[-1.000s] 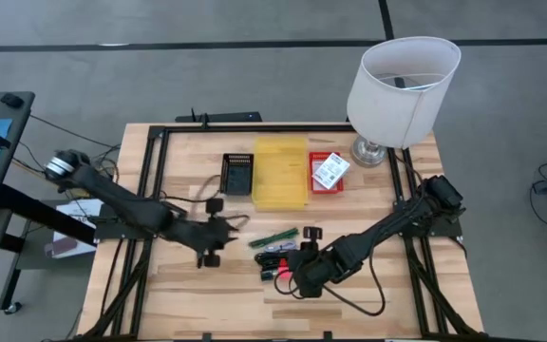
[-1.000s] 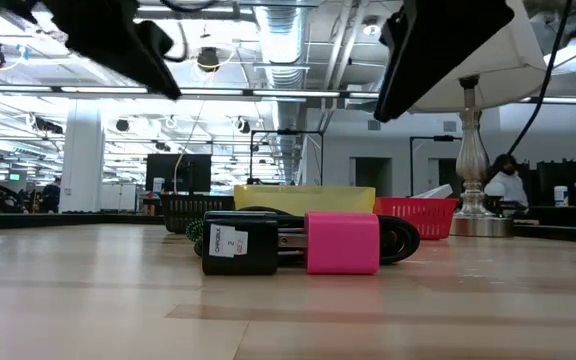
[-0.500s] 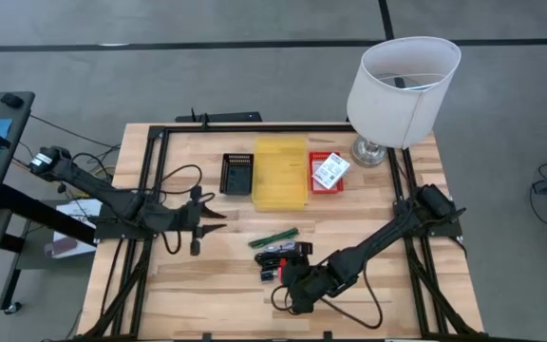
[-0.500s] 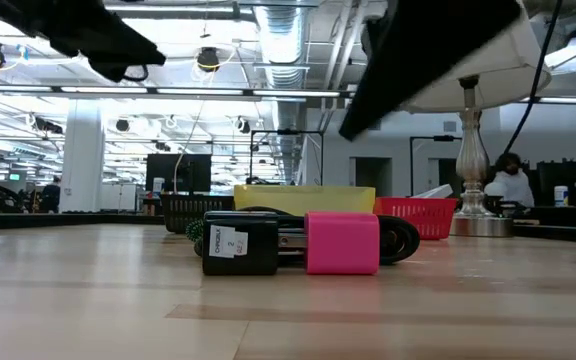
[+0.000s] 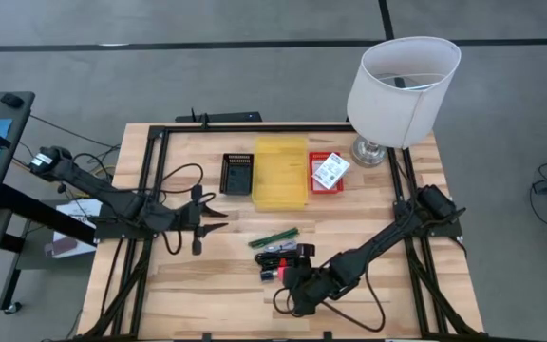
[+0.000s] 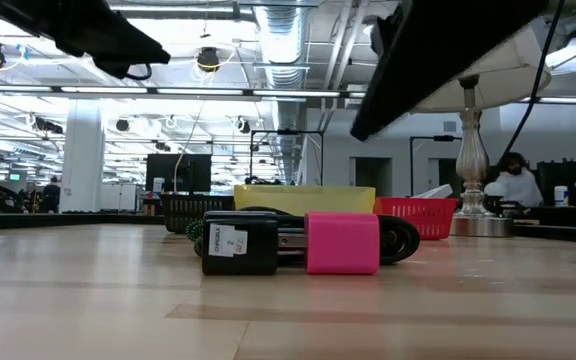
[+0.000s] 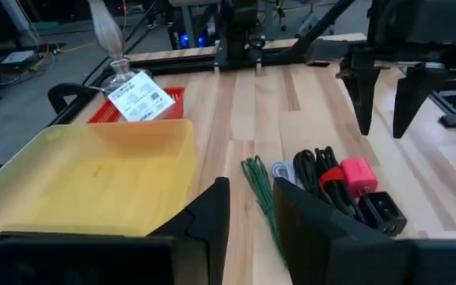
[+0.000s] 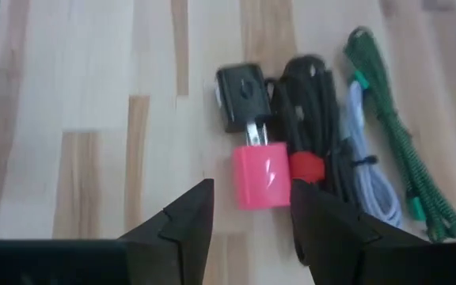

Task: Pick and place items into bin
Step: Put the pink charger adapter into the black bin

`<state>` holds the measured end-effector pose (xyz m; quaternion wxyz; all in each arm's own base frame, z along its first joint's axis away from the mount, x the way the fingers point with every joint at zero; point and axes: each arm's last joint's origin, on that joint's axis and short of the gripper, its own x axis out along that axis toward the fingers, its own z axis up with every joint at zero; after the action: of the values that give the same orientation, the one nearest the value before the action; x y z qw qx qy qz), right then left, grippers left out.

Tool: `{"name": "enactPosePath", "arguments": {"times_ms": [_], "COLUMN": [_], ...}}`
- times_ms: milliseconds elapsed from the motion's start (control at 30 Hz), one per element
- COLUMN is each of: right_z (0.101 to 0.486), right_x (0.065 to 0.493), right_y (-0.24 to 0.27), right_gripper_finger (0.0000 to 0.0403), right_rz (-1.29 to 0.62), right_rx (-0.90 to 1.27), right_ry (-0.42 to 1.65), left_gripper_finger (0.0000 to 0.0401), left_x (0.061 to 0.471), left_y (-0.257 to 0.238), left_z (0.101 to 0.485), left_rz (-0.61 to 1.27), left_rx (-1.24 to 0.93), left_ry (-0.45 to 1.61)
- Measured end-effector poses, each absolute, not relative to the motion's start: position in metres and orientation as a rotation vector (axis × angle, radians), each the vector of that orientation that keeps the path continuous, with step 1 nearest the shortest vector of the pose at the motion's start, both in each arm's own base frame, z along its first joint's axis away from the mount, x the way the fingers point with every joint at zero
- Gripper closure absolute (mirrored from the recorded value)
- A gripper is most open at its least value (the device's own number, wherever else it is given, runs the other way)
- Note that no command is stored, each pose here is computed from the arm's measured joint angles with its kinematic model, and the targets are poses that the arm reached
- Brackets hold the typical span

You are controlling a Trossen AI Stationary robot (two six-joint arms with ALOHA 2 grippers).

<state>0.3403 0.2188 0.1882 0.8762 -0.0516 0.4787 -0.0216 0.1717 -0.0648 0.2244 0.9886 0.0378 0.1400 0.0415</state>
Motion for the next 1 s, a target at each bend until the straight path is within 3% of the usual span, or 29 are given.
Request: {"name": "enactPosePath", "arguments": {"times_ms": [533, 1000], "right_z": [0.171, 0.162], "right_x": [0.352, 0.358], "right_y": [0.200, 0.200], "right_gripper_finger": [0.0238, 0.0181], "right_rz": [-0.003, 0.025], "right_rx": [-0.074, -0.078], "right_ry": [1.122, 1.129], "left_gripper_finger": [0.0310, 0.0310], "left_x": [0.173, 0.172], "left_y": [-0.067, -0.067], "left_z": [0.222, 0.220], "left_rz": [0.029, 0.035], "left_rx": [0.022, 0.013], "left_ry": [0.301, 0.323]}}
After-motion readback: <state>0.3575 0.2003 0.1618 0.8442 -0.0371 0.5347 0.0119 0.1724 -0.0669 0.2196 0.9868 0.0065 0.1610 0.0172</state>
